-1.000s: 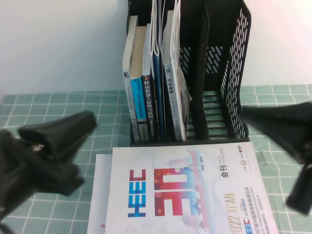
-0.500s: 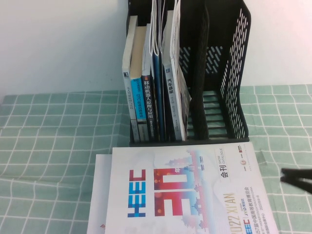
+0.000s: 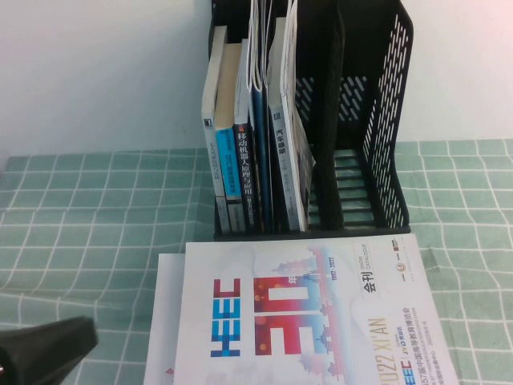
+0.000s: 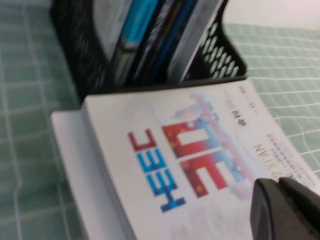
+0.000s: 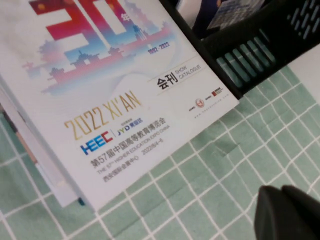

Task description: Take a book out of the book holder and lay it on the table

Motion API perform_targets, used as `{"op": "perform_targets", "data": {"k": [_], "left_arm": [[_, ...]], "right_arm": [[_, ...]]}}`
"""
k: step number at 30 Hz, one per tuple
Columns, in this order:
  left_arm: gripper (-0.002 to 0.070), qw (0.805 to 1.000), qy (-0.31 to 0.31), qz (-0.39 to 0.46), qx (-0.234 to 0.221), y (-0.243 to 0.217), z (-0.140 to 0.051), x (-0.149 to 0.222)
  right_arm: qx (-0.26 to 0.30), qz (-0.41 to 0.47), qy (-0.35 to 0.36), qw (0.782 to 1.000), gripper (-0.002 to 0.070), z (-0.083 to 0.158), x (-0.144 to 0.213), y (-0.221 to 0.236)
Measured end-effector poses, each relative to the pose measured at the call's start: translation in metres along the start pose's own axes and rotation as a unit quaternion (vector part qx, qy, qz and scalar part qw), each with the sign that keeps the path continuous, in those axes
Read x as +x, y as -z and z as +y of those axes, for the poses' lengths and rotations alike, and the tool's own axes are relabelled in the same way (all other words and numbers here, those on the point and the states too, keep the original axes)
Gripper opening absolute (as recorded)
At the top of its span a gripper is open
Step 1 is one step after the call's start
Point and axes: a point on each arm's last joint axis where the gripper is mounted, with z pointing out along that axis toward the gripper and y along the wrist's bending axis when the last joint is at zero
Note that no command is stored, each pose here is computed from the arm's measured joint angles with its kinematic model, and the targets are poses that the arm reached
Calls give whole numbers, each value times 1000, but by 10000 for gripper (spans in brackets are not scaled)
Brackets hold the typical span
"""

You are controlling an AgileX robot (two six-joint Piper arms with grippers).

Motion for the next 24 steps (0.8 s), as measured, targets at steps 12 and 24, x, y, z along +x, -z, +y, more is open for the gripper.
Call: {"op": "perform_targets", "data": {"k": [12,24], "left_arm": [[-3,980,-116,-136,87,-31,6,25],[-3,980,-126,-130,83,-34,10,31]], "right_arm": [[19,-111,-151,982,-2,40,68,5],[-7,-125,-189,974,-2,49,75,7]]}}
